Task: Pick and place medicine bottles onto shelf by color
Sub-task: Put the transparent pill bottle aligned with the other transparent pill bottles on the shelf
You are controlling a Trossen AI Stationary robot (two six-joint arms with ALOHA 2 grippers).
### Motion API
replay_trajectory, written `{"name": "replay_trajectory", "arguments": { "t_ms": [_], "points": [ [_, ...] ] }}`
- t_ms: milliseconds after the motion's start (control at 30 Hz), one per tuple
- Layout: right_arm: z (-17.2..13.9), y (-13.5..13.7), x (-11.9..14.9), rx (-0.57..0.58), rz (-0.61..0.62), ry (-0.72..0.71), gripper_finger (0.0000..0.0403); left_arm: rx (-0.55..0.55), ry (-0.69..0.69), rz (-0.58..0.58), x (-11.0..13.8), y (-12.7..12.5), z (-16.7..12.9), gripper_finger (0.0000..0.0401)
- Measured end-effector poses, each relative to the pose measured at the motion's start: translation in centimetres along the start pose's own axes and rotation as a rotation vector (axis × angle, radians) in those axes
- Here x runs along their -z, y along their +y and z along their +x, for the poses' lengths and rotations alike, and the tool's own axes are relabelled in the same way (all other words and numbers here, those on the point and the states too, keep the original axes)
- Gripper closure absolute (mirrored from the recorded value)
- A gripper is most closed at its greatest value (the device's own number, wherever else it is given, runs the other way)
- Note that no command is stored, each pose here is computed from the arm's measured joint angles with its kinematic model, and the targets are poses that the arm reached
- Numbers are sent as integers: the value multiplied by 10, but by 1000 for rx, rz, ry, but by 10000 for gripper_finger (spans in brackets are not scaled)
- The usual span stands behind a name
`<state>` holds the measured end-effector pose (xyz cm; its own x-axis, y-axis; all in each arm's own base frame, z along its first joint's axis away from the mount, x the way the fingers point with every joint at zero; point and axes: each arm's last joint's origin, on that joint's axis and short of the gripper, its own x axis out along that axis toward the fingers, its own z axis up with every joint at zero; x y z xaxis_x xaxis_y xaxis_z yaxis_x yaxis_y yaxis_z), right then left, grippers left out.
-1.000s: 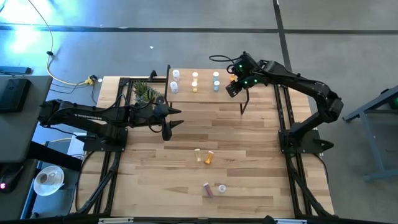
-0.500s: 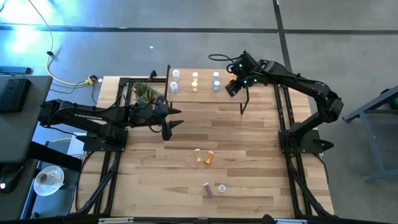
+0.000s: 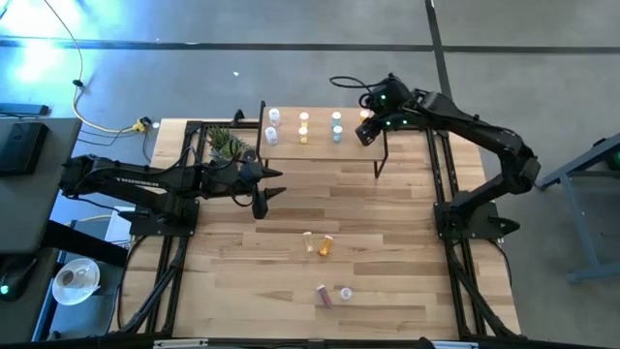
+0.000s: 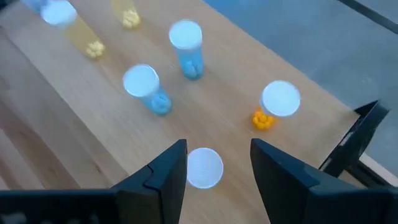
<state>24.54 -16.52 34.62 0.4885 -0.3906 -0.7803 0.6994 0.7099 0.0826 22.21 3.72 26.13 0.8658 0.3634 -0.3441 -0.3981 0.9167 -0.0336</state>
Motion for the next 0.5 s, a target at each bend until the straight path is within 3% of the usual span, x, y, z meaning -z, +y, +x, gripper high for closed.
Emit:
{"name": "replay_trajectory", "arguments": {
  "t_ms": [267, 500],
  "points": [
    [-25, 19, -6, -43, -49, -14, 235, 0, 0, 0, 0, 0, 0, 185],
    [-32, 48, 11, -89, -149, 86, 235, -4, 39, 7, 4, 0, 0, 185]
  ]
}}
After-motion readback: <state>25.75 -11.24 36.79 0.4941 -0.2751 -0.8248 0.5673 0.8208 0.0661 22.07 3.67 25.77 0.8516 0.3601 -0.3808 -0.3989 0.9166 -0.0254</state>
